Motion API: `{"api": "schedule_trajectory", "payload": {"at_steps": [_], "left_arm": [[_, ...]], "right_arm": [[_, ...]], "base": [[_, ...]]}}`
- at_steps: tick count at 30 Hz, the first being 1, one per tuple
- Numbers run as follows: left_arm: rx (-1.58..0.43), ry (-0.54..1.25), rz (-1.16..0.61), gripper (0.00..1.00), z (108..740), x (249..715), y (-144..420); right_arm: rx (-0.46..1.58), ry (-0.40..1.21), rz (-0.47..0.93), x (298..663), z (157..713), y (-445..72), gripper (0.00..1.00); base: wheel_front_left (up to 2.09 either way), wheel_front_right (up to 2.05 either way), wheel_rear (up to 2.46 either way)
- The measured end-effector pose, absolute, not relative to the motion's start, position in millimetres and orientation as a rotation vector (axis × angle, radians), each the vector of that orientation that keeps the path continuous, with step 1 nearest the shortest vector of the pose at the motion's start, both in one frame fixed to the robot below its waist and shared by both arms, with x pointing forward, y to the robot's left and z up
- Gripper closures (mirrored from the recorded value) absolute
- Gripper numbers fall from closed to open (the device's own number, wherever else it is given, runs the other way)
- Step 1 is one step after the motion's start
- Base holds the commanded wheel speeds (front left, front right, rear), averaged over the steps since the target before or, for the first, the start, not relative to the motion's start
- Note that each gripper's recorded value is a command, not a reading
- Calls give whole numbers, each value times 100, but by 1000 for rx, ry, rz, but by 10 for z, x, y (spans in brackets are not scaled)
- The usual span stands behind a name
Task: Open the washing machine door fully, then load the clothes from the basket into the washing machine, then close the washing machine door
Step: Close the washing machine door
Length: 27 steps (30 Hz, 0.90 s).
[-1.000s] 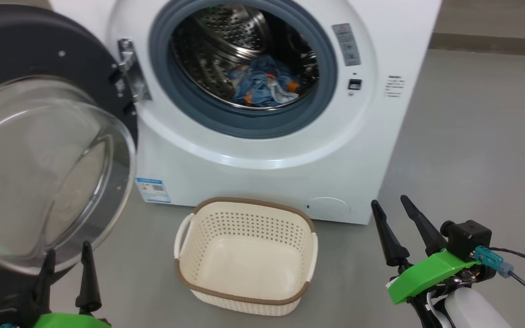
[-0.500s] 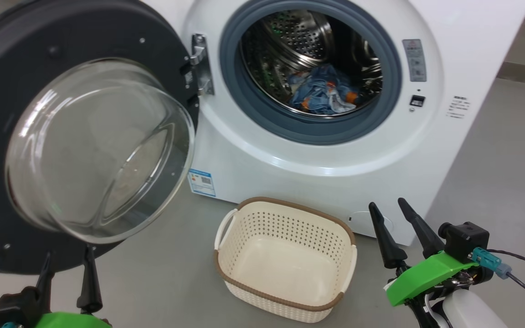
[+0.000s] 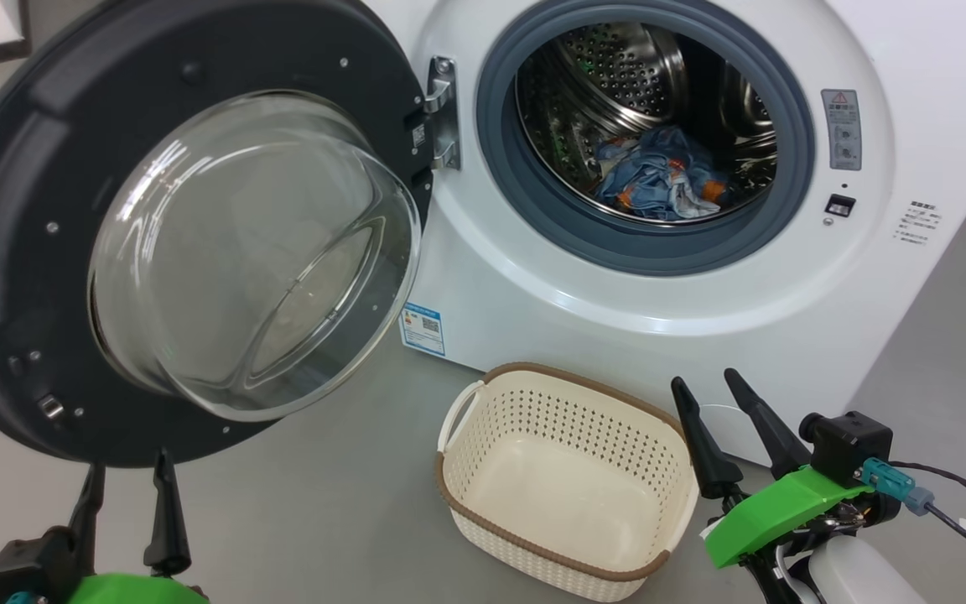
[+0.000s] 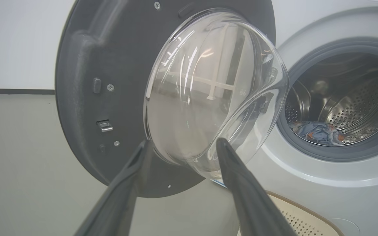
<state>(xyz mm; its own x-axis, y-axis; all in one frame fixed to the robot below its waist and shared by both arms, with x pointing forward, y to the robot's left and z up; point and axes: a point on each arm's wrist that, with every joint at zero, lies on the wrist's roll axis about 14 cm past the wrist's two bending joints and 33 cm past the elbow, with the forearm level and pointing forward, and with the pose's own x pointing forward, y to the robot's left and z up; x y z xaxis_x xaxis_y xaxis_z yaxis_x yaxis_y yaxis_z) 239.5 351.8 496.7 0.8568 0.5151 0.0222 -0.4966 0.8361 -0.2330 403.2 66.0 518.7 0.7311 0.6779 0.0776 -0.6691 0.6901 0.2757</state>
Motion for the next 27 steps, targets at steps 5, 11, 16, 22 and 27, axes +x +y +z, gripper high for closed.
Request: {"api": "schedule_trajectory", "payload": {"at_steps": [5, 11, 16, 22, 27], "left_arm": [[-218, -90, 555, 0, 4979, 2340, 3563], [-214, -89, 554, 0, 4982, 2332, 3571], [-214, -82, 548, 0, 4959, 2330, 3564], [-218, -94, 545, 100, 5007, 2373, 3548], [-223, -117, 523, 100, 5081, 2423, 3530]], "right_arm": [[298, 35, 769, 4009, 5187, 724, 0], [304, 38, 767, 4001, 5186, 722, 0], [312, 41, 759, 3999, 5181, 692, 0], [309, 40, 754, 3988, 5181, 661, 0], [308, 39, 746, 3987, 5179, 628, 0]], "base": [[0, 0, 0], [0, 0, 0], [0, 0, 0], [0, 0, 0], [0, 0, 0]]}}
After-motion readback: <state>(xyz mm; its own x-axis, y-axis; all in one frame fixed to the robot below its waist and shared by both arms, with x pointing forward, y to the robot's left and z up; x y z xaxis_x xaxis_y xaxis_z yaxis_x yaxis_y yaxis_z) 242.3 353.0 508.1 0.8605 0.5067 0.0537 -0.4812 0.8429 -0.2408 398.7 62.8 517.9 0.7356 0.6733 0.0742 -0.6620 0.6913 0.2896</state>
